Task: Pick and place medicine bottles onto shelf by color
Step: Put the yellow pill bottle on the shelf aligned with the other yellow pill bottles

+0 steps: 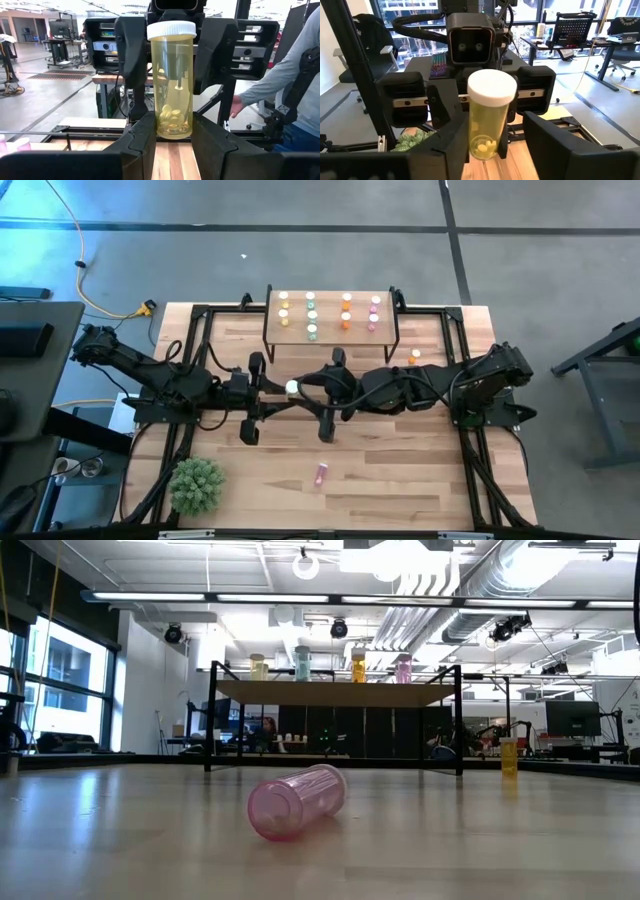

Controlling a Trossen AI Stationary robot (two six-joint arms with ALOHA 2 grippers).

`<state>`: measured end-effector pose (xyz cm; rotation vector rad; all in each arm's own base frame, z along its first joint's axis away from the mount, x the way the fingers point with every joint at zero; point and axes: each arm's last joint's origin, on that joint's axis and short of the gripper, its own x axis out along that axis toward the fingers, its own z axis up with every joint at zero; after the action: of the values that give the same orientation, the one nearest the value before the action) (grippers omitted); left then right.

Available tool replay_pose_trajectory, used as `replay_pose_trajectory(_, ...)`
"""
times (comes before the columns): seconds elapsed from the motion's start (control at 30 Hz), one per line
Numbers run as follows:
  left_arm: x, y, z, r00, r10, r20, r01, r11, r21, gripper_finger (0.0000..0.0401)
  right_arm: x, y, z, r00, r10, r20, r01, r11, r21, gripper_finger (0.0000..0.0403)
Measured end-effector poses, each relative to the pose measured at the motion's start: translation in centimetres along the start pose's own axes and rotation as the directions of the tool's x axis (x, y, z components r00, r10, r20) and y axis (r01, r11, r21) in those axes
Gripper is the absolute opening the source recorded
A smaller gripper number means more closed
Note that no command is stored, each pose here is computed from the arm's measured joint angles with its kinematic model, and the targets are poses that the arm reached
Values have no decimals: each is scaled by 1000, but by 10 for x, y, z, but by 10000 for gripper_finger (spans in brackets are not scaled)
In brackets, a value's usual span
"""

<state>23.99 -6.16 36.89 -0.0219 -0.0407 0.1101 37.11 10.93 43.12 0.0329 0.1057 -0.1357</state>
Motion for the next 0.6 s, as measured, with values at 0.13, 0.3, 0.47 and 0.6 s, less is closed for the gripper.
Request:
replay_pose_trajectory(0.13, 0, 1, 0, 1000, 4, 0, -4, 1000, 0, 97, 0, 0, 0, 1000, 4, 0, -4, 1000, -5, 136)
replay_pose_trajectory(0.3, 0, 1, 0, 1000, 9, 0, -9, 1000, 2, 97, 0, 0, 0, 1000, 6, -1, -6, 1000, -15, 91)
replay_pose_trajectory(0.47, 0, 1, 0, 1000, 12, -1, -12, 1000, 3, 97, 1, -1, 0, 1000, 14, -1, -14, 1000, -15, 63)
replay_pose_trajectory(0.6, 0, 1, 0, 1000, 13, -1, -13, 1000, 3, 97, 1, -2, 0, 1000, 20, -4, -20, 1000, -8, 58)
